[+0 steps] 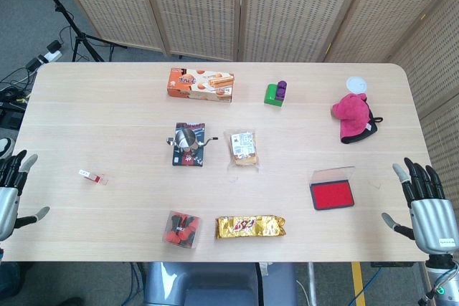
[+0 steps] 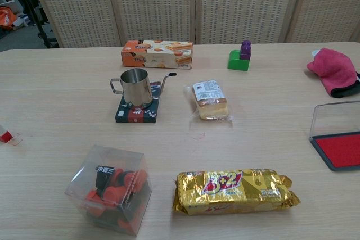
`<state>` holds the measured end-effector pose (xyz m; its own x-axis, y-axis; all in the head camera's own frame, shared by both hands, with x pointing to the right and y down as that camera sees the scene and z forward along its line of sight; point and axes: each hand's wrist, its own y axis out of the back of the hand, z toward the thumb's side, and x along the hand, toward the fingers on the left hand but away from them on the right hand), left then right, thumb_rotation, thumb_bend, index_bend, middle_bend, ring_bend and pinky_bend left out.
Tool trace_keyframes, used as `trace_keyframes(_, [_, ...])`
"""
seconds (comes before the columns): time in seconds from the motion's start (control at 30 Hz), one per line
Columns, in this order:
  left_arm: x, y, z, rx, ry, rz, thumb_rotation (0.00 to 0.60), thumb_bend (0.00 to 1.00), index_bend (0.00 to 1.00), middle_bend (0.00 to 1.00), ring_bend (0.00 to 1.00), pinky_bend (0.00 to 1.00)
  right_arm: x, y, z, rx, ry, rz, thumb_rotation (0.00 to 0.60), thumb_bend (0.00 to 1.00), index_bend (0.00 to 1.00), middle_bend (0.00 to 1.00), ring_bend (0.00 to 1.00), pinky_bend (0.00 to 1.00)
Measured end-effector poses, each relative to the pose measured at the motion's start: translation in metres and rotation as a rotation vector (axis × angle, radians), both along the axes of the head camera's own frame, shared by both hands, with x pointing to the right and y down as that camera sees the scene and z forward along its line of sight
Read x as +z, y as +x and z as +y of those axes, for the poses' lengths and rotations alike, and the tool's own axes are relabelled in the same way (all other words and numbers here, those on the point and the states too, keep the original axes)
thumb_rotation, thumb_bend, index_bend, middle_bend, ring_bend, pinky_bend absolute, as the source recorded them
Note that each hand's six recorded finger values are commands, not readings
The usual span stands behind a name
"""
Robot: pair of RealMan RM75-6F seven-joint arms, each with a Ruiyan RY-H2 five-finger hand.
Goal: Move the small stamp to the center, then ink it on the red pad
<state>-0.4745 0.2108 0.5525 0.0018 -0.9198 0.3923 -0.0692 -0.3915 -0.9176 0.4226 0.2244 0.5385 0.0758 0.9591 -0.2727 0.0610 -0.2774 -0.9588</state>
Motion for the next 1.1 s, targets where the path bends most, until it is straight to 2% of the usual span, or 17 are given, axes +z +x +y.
trace_keyframes(0.33, [0.002, -0.001, 0.0, 0.009, -0.02, -0.007, 0.6, 0.0, 0.0, 0.0, 0.0, 0.0, 0.005, 0.0, 0.001, -0.001, -0.014, 0.011, 0.6, 0.0, 0.0, 0.0, 0.0, 0.0])
trace_keyframes(0.5, [0.011, 0.001, -0.002, 0.03, -0.077, -0.003, 0.6, 0.0, 0.0, 0.0, 0.0, 0.0, 0.004, 0.001, 0.002, 0.006, -0.018, 0.007, 0.6, 0.0, 0.0, 0.0, 0.0, 0.0])
trace_keyframes(0.63, [0.027, 0.002, -0.009, 0.045, -0.16, 0.016, 0.6, 0.01, 0.0, 0.0, 0.0, 0.0, 0.003, 0.003, 0.002, 0.015, -0.02, -0.007, 0.6, 0.0, 0.0, 0.0, 0.0, 0.0])
trace_keyframes(0.7, [0.038, 0.003, -0.016, 0.055, -0.207, 0.035, 0.6, 0.04, 0.07, 0.0, 0.0, 0.0, 0.001, 0.004, 0.001, 0.017, -0.019, -0.016, 0.6, 0.0, 0.0, 0.0, 0.0, 0.0])
trace_keyframes(0.83, [0.055, 0.003, -0.035, 0.077, -0.274, 0.064, 0.6, 0.11, 0.31, 0.0, 0.0, 0.0, 0.002, 0.005, 0.0, 0.018, -0.026, -0.02, 0.6, 0.0, 0.0, 0.0, 0.0, 0.0])
trace_keyframes(0.93, [0.064, -0.001, -0.049, 0.099, -0.3, 0.049, 0.6, 0.14, 0.38, 0.0, 0.0, 0.0, 0.002, 0.006, 0.0, 0.022, -0.031, -0.021, 0.6, 0.0, 0.0, 0.0, 0.0, 0.0])
trace_keyframes(1.1, [0.082, -0.008, -0.065, 0.117, -0.345, 0.002, 0.6, 0.18, 0.41, 0.0, 0.0, 0.0, 0.003, 0.009, -0.001, 0.038, -0.034, -0.024, 0.6, 0.0, 0.0, 0.0, 0.0, 0.0])
